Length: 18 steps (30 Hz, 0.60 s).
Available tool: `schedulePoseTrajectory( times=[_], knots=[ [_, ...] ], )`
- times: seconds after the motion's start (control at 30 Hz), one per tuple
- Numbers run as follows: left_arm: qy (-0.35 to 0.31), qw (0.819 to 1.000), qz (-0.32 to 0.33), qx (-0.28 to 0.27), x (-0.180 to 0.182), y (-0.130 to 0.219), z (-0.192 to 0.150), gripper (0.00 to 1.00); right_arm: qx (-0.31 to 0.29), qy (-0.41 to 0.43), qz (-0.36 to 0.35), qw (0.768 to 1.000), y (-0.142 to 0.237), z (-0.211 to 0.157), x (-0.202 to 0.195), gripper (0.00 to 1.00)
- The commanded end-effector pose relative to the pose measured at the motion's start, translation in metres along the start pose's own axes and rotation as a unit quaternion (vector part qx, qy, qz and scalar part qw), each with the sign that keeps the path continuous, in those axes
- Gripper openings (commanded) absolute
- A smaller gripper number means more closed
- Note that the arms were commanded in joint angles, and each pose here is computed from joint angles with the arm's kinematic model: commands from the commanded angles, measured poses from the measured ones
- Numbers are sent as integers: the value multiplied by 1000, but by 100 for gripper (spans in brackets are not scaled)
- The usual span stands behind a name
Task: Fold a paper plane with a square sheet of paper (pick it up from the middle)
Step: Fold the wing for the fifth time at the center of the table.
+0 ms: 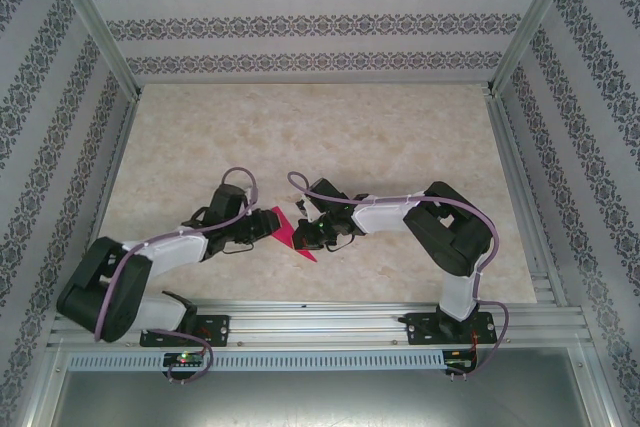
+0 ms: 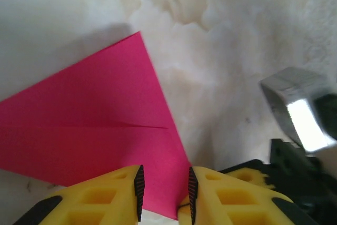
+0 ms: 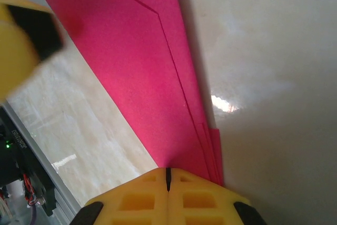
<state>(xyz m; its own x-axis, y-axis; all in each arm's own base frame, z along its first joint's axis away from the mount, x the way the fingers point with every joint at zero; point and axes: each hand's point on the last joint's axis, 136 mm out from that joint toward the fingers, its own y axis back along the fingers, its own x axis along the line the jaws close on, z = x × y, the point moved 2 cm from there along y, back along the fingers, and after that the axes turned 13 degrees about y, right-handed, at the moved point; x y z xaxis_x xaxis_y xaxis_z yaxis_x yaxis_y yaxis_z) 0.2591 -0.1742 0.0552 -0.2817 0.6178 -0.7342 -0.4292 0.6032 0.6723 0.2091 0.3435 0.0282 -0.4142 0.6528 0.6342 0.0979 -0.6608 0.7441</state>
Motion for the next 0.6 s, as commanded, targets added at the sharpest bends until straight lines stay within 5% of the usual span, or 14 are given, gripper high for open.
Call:
schedulePoseTrajectory(
  times=[0.0,0.23,0.57],
  knots=[
    [-6,999,-24,-30,-9,-12,14,31,80,-65,-85,991,-15,-51,-51,0],
    [13,998,39,-42,28,-21,18,30,84,-66,-92,990,-15,-54,-54,0],
    [60,995,41,-71,50,-3,44,31,90,-64,-97,989,-14,-57,-56,0]
  ],
)
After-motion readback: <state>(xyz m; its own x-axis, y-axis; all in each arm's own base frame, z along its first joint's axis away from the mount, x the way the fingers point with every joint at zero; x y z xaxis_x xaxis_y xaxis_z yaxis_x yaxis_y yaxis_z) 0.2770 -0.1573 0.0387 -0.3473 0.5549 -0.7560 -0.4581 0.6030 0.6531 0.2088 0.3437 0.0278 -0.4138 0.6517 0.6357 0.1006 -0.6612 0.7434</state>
